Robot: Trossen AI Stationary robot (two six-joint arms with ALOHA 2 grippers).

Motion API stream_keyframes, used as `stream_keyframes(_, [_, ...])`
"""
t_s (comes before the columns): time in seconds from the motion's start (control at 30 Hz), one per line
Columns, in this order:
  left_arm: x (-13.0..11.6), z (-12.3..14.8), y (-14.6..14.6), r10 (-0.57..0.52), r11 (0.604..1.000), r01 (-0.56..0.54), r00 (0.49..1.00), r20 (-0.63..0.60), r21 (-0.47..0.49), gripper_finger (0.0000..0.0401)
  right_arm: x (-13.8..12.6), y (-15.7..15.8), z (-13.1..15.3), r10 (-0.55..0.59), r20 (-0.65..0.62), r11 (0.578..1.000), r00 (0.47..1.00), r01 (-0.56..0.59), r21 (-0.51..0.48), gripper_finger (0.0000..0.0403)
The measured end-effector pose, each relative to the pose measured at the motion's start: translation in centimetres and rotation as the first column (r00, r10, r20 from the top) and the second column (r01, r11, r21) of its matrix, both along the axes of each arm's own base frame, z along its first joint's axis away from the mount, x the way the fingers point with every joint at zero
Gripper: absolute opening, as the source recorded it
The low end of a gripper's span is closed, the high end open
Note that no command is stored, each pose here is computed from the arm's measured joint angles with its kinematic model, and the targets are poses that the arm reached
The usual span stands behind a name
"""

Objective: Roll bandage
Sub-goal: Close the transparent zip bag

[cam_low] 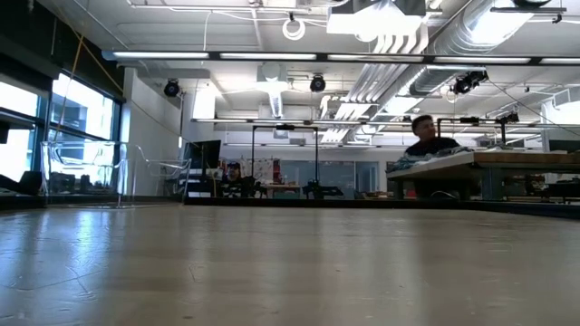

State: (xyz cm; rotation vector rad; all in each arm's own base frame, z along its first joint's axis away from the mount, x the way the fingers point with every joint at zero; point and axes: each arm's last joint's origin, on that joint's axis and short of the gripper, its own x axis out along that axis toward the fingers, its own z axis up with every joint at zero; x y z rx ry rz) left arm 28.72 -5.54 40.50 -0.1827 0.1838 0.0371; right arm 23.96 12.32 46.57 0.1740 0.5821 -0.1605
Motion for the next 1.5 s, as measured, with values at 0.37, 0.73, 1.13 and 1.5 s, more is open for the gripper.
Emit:
stream_keyframes(0.37, [4.6,1.1,-2.3,-0.175,0.979,0.111,0.882,0.437,0.169,0.02,0.6,-0.9,0.0,0.07,-0.032,0.997,0.997,-0.069,0.027,0.0])
stream_keyframes(0.73, [9.9,-0.8,-3.6,-0.166,0.981,0.134,0.954,0.249,0.138,0.0199,0.8,-1.1,0.0,0.094,-0.034,0.994,0.995,-0.092,0.057,0.0])
stream_keyframes(1.13, [9.9,-0.8,-3.1,-0.166,0.98,0.14,0.968,0.191,0.141,0.0067,0.8,-1.1,0.0,0.094,-0.034,0.994,0.995,-0.092,0.059,0.0])
stream_keyframes(1.5, [9.1,-0.4,-2.8,-0.146,0.983,0.125,0.976,0.159,0.135,0.0021,0.9,-1.1,0.0,0.085,-0.028,0.995,0.996,-0.084,0.062,0.0])
